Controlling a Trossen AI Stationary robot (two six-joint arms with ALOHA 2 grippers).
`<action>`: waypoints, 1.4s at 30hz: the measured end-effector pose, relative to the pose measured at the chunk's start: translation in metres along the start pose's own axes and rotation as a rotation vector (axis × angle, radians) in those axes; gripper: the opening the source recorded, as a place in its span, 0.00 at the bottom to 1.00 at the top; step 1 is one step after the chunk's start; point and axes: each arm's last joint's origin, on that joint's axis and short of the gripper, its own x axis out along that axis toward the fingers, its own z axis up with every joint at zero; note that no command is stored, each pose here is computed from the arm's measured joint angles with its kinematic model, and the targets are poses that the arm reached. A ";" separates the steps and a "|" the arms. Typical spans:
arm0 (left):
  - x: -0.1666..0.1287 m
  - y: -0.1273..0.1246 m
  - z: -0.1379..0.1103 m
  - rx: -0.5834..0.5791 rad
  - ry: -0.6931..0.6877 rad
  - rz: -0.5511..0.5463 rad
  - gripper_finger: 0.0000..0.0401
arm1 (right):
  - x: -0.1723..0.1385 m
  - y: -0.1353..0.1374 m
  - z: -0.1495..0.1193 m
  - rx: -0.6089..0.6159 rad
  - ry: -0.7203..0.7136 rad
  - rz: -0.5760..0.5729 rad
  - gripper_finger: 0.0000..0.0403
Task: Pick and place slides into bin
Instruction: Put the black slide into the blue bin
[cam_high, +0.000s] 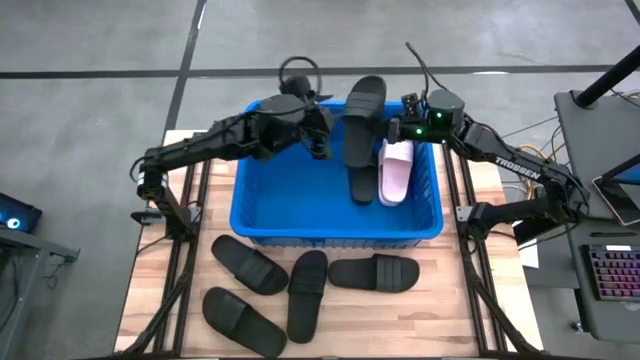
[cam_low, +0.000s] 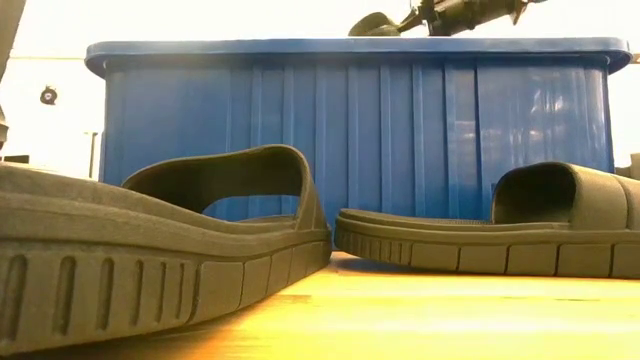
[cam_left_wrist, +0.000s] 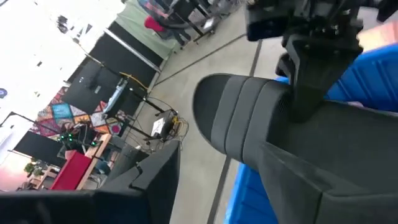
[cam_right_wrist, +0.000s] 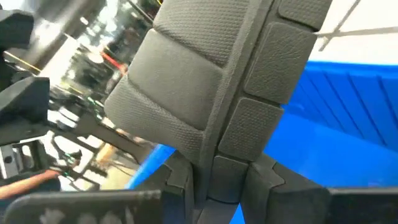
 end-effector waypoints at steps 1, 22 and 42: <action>-0.005 0.005 0.001 -0.010 -0.011 0.008 0.49 | 0.000 0.001 0.001 0.004 -0.017 0.017 0.18; -0.012 -0.003 -0.011 -0.033 -0.107 -0.212 0.50 | 0.003 -0.027 -0.031 0.232 -0.109 0.447 0.18; 0.026 -0.011 -0.031 -0.446 -0.117 -0.214 0.50 | 0.002 -0.024 -0.030 0.167 -0.125 0.454 0.18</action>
